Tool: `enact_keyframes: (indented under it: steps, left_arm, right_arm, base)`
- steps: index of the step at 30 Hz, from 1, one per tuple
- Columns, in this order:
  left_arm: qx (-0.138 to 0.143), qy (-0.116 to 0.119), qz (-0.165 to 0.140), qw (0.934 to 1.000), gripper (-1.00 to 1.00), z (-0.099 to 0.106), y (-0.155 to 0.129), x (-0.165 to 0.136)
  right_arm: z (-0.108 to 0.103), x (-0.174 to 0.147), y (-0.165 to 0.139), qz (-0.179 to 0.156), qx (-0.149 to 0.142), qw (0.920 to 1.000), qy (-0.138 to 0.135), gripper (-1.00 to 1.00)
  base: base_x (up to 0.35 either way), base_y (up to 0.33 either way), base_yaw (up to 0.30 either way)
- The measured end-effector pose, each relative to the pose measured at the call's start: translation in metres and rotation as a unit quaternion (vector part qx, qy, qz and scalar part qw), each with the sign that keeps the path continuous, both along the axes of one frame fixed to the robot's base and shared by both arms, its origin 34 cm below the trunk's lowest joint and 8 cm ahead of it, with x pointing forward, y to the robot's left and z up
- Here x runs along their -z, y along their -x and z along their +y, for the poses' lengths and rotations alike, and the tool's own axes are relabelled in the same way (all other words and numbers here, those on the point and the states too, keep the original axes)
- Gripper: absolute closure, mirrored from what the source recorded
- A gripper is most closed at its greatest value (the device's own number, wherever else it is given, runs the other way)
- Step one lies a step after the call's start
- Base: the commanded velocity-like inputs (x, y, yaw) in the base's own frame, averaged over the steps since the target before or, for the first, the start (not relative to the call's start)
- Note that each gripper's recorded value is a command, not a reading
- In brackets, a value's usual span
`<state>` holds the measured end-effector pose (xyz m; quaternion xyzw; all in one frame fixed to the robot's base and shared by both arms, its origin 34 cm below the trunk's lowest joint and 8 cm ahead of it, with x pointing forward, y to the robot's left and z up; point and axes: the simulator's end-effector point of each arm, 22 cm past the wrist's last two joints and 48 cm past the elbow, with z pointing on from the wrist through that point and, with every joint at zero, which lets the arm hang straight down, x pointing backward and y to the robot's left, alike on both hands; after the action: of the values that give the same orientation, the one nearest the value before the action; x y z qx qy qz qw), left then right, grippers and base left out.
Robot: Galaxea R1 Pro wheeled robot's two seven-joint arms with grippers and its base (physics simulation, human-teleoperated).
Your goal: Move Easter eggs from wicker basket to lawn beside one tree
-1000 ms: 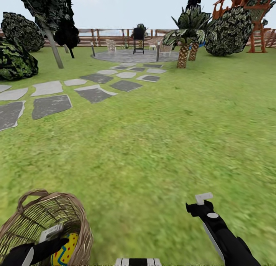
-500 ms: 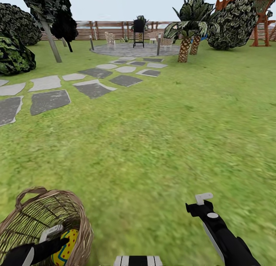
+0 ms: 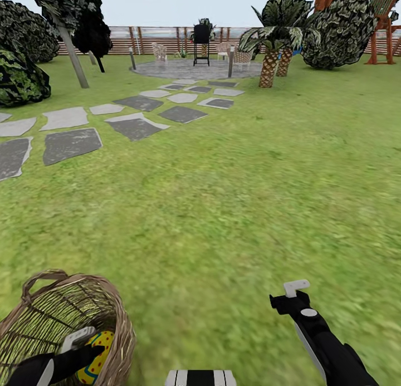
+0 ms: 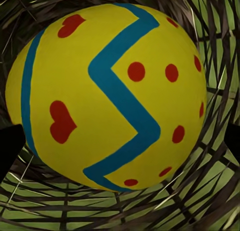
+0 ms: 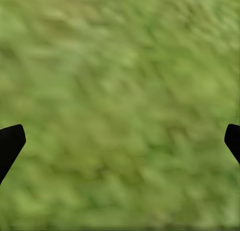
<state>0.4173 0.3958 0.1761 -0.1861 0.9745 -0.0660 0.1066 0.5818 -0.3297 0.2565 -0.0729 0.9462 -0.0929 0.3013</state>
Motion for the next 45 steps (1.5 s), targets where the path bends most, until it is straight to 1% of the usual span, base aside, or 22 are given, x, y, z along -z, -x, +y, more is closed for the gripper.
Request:
enact_keyframes:
  steps: [5, 9, 11, 16, 27, 37, 45]
  left_arm:
    - [0.000, 0.000, 0.000, 1.0000, -1.00, 0.000, 0.000, 0.000]
    - [0.000, 0.000, -0.001, 1.0000, -1.00, 0.000, 0.000, 0.000]
    - [0.000, 0.000, 0.000, 1.0000, -1.00, 0.000, 0.000, 0.000]
    - [0.000, 0.001, 0.000, 1.0000, -1.00, -0.001, 0.000, 0.000]
    - [-0.001, 0.002, -0.001, 1.0000, -1.00, -0.003, 0.000, 0.001]
    - [0.001, -0.001, 0.021, 0.9998, -1.00, -0.001, 0.014, 0.015]
    - [0.000, -0.006, 0.035, 0.9994, -1.00, 0.006, 0.023, 0.024]
  right_arm:
    - [0.000, 0.001, 0.001, 0.001, -0.001, 1.0000, 0.000, -1.00]
    - [-0.002, 0.010, 0.010, 0.015, 0.002, 0.9999, 0.002, -1.00]
    - [-0.002, 0.011, 0.011, 0.017, 0.002, 0.9999, 0.002, -1.00]
    - [-0.002, 0.012, 0.013, 0.018, 0.003, 0.9998, 0.002, -1.00]
    - [-0.002, 0.013, 0.013, 0.019, 0.003, 0.9998, 0.002, -1.00]
    - [-0.002, 0.034, 0.024, 0.039, 0.003, 0.9992, 0.002, -1.00]
    - [-0.002, 0.050, 0.033, 0.056, 0.002, 0.9985, 0.002, -1.00]
  base:
    - [0.000, 0.000, 0.000]
    - [0.000, 0.000, 0.000]
    - [0.120, 0.000, 0.000]
    - [0.265, 0.024, 0.000]
    - [0.026, 0.003, 0.000]
    - [0.000, 0.000, 0.000]
    - [0.000, 0.000, 0.000]
